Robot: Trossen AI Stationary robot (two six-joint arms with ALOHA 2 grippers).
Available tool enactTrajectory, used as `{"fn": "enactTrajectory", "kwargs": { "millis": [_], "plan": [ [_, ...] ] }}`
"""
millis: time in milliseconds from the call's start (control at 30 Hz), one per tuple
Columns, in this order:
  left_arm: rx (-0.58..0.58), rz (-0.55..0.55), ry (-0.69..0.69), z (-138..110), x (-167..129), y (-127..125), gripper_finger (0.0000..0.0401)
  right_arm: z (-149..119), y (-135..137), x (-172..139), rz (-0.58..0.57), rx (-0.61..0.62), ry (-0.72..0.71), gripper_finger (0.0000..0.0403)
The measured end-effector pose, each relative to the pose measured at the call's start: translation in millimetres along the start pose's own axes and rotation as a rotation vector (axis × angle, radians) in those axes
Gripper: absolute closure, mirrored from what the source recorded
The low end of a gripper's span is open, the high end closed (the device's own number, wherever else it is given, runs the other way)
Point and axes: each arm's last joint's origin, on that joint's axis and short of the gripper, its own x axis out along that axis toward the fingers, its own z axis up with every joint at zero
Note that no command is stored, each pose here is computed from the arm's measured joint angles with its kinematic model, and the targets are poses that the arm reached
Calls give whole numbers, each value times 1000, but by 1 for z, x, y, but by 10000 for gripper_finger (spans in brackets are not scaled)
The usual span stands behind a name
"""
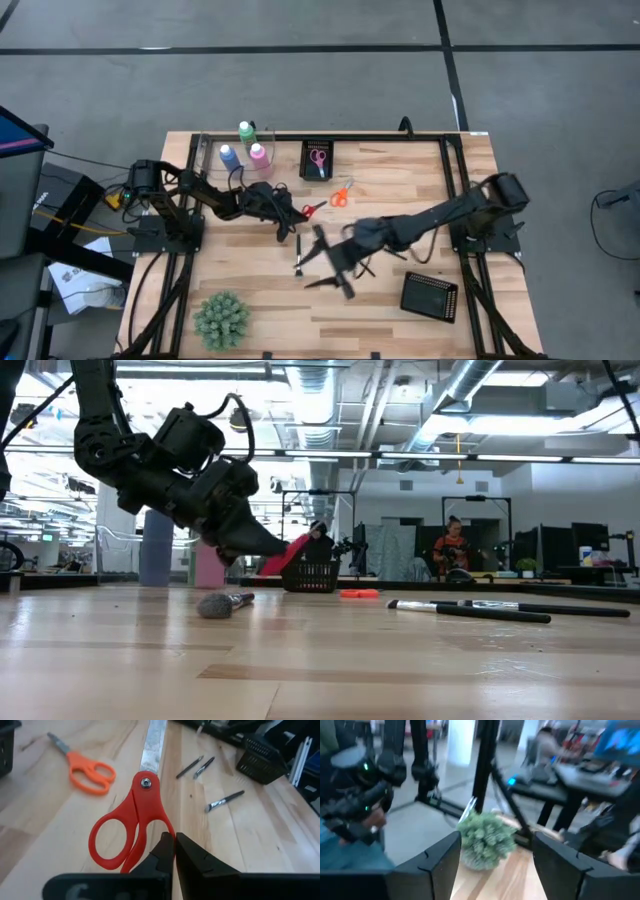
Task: Pick & Place Paint Supplies
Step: Put the red scissors into the top black bin
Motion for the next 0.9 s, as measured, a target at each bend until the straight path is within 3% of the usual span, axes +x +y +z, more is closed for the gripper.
{"fn": "enactTrajectory", "kwargs": {
  "millis": [467, 633, 900],
  "plan": [
    [11, 18, -146, 28, 5, 7, 401, -68, 28, -130, -209, 129, -177, 189],
    [-7, 104, -139, 56, 17, 17, 401, -86, 35, -149, -216, 171, -234, 189],
    [16, 385, -111, 99, 24, 43, 401, -100, 36, -146, -258, 184, -187, 189]
  ]
}}
